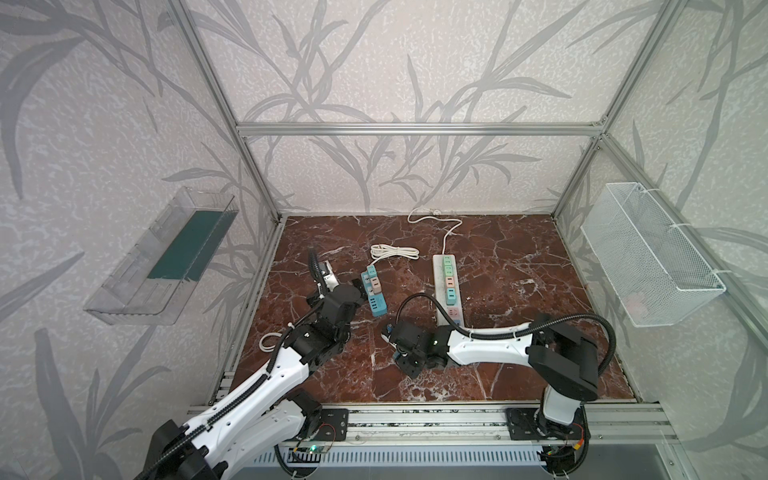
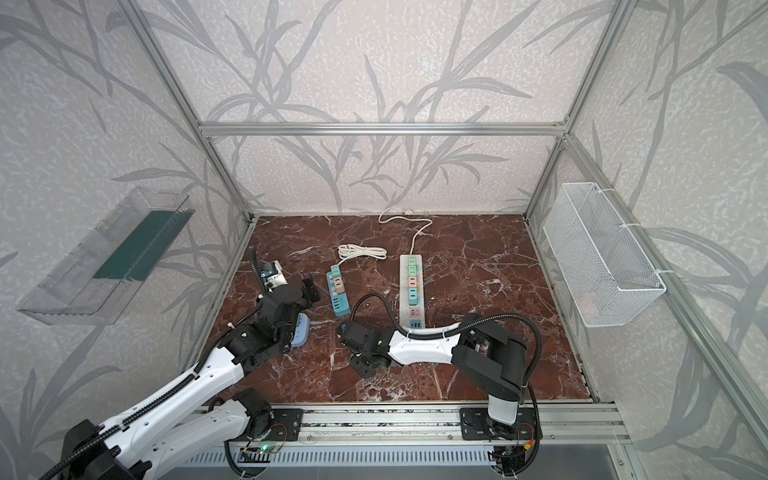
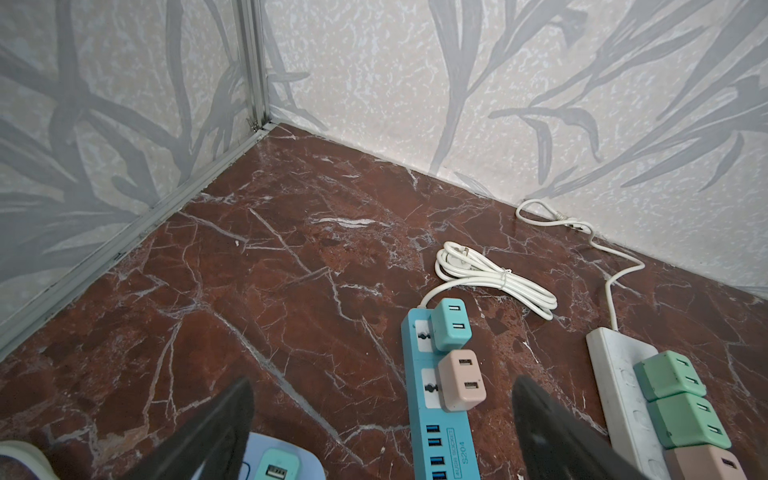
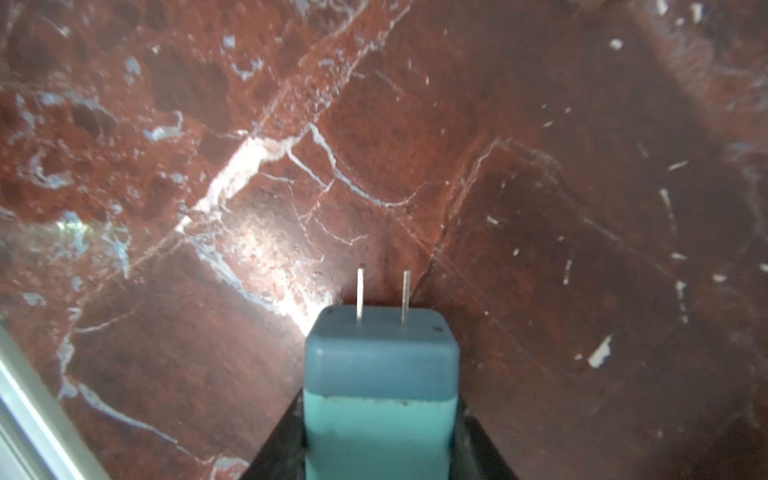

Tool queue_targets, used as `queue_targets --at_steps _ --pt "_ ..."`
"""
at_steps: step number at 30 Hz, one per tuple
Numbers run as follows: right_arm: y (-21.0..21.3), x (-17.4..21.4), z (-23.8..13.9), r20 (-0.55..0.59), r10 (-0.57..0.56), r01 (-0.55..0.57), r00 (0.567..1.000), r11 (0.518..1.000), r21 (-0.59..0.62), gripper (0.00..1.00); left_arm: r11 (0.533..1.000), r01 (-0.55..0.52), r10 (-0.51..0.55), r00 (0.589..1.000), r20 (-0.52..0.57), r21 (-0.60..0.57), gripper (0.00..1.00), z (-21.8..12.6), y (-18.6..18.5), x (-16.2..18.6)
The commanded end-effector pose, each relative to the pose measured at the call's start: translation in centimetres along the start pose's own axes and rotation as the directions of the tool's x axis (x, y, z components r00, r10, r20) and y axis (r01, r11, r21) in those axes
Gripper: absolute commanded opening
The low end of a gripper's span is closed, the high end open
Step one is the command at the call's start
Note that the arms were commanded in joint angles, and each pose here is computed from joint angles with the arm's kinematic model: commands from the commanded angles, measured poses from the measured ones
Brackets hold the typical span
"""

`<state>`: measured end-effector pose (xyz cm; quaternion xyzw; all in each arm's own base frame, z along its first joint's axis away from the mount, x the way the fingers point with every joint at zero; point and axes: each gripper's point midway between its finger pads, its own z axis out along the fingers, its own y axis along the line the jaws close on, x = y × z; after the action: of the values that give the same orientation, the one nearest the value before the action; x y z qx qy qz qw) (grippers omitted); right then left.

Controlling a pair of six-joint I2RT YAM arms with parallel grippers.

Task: Insert the plug
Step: 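Carry the teal adapter nearer the robot and set it down with the right gripper, then reach the left gripper to the teal adapter and close on it while the right withdraws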

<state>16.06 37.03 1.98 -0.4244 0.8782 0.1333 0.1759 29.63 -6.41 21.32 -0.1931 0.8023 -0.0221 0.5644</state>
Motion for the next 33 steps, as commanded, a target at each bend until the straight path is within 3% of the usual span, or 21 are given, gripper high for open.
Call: queue_targets --at_steps 1,7,18,25,29,31,33 --pt "-0.3 1.6 0.3 -0.028 -0.005 0.005 1.0 1.0 0.013 0.42 0.998 0.063 -0.063 0.998 -0.028 0.008 0.94 -0.4 0.5 0.6" --pt "-1.1 1.8 -0.7 -0.021 -0.006 0.007 1.0 0.998 0.055 0.62 0.998 0.052 -0.049 0.996 -0.074 0.036 0.92 -0.5 -0.3 0.9" --pt "-5.2 0.4 -2.6 0.005 0.009 -0.01 1.0 0.982 0.187 0.63 0.998 0.031 -0.026 0.995 -0.096 0.058 0.84 -0.8 -0.8 0.8" --pt "-4.7 -3.4 -5.0 0.14 0.103 -0.112 0.985 0.992 0.061 0.63 0.994 -0.061 0.076 0.985 -0.157 0.095 0.83 -0.7 -2.3 0.9" --pt "-3.6 -4.5 -8.5 0.246 0.147 -0.144 0.958 0.989 -0.031 0.63 0.989 -0.082 0.11 0.962 -0.249 0.12 0.83 -1.2 -2.8 1.9" --pt "-4.3 -4.4 -10.4 0.296 0.158 -0.163 0.942 0.987 -0.01 0.63 0.985 -0.102 0.143 0.938 -0.315 0.142 0.87 -1.6 -3.1 3.0" --pt "-6.2 -4.0 -12.2 0.367 0.182 -0.217 0.912 0.975 0.056 0.63 0.963 -0.124 0.212 0.896 -0.39 0.238 0.89 -2.1 -4.3 4.9"
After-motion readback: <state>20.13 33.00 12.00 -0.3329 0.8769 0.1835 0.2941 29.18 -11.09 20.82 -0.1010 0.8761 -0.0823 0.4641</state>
